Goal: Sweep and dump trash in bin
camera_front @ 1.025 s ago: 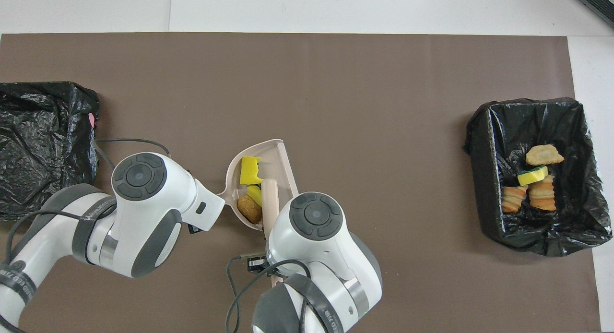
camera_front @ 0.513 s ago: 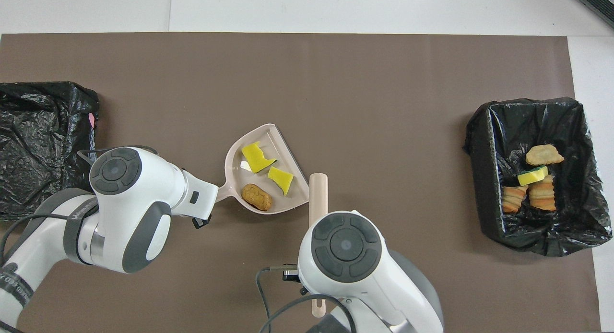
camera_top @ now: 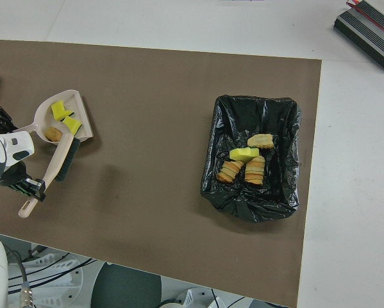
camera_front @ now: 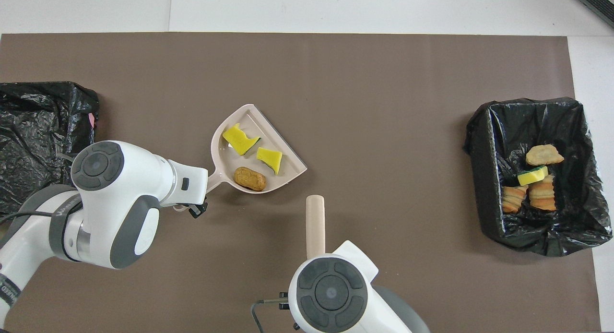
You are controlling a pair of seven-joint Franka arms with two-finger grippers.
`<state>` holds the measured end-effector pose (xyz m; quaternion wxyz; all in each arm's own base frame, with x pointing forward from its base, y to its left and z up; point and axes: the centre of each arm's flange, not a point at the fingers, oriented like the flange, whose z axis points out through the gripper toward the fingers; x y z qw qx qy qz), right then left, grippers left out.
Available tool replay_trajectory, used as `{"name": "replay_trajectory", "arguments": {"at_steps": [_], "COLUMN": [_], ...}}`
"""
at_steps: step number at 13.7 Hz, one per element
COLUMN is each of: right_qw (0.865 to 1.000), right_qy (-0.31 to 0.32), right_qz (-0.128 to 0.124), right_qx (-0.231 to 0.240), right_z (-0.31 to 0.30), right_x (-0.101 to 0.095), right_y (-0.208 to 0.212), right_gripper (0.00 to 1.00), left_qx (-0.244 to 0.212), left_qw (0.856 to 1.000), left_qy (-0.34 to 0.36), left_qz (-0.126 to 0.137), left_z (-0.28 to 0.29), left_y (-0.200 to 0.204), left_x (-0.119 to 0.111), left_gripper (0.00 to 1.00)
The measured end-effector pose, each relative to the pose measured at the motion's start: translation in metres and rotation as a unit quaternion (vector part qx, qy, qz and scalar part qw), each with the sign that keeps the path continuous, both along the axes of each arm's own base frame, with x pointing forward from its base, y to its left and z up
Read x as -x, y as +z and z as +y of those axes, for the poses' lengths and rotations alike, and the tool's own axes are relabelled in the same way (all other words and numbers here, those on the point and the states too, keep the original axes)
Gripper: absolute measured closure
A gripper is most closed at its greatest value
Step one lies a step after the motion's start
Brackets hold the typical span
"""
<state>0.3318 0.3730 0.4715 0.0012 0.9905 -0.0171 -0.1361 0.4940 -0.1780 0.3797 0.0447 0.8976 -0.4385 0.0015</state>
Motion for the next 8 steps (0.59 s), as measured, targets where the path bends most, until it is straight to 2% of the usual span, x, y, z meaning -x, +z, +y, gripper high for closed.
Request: {"name": "replay_trajectory", "arguments": {"at_steps": [5,8], "right_qw": [1.0,0.999], "right_qy": [-0.003,-0.017], "right_qz": [-0.008,-0.026], "right_qx": [-0.005,-0.014], "right_z": [-0.003,0.011], "right_x": [0.003,0.013], "right_y": [-0.005,-0.013], "right_gripper": [0.74,0.74], "left_qx": [0.005,0.005], "left_qw": [0.997,0.997], "left_qy": [0.079,0.076], "left_qz": [-0.019,-0.012], "left_z": [0.061,0.116], "left_y": [0.034,0.069], "left_x": [-0.024,-0.042], "left_gripper": [0.68,0.68]}}
